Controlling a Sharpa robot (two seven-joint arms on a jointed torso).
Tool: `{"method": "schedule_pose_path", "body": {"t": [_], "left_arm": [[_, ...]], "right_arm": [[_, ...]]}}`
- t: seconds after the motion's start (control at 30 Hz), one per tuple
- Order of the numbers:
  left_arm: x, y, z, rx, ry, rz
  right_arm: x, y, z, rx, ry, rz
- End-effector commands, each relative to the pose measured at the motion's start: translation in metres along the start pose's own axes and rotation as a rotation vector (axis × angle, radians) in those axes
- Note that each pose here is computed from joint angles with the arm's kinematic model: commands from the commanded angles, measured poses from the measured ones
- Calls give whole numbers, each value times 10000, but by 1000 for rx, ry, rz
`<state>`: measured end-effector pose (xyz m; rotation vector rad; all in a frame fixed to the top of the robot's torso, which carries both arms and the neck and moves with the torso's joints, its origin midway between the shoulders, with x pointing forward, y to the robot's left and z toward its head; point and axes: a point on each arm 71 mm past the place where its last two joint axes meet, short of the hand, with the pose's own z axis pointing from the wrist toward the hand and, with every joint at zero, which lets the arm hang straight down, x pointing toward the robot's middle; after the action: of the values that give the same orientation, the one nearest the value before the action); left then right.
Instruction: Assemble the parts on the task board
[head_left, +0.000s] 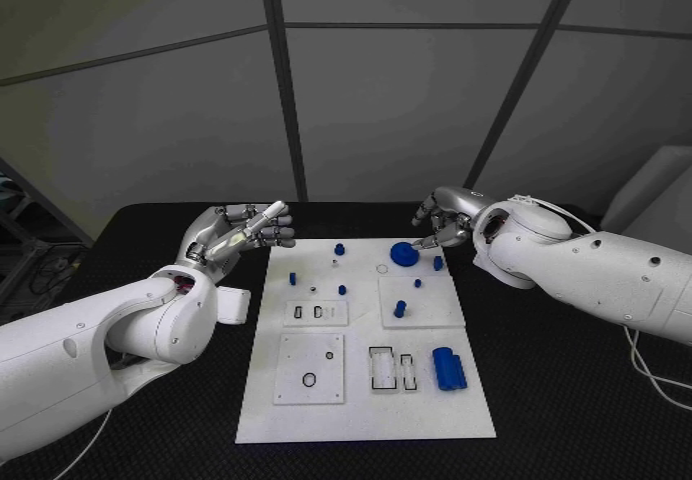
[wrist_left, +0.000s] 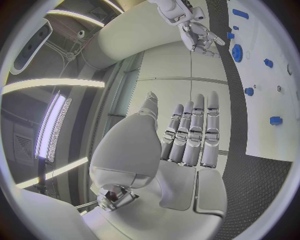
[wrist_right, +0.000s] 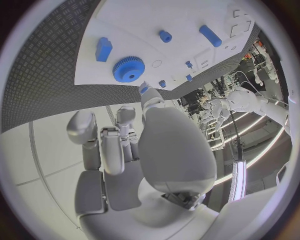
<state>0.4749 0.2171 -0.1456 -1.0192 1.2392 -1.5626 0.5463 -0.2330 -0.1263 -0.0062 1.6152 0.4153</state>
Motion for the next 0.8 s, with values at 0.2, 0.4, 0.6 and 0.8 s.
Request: {"method": "schedule_pose_path", "body": {"t": [0.2, 0.4, 0.6, 0.8], "left_arm": [[9, -3, 14, 5, 15, 0], [6, -2, 15, 5, 15, 0], [4, -2, 14, 5, 14, 1], [-3, -2, 13, 4, 12, 2]], "right_arm": [[85, 15, 75, 32, 88, 2], [115, 31, 117, 34, 103, 0], [142, 63, 153, 29, 113, 0], [157, 72, 167, 28, 123, -2]]}}
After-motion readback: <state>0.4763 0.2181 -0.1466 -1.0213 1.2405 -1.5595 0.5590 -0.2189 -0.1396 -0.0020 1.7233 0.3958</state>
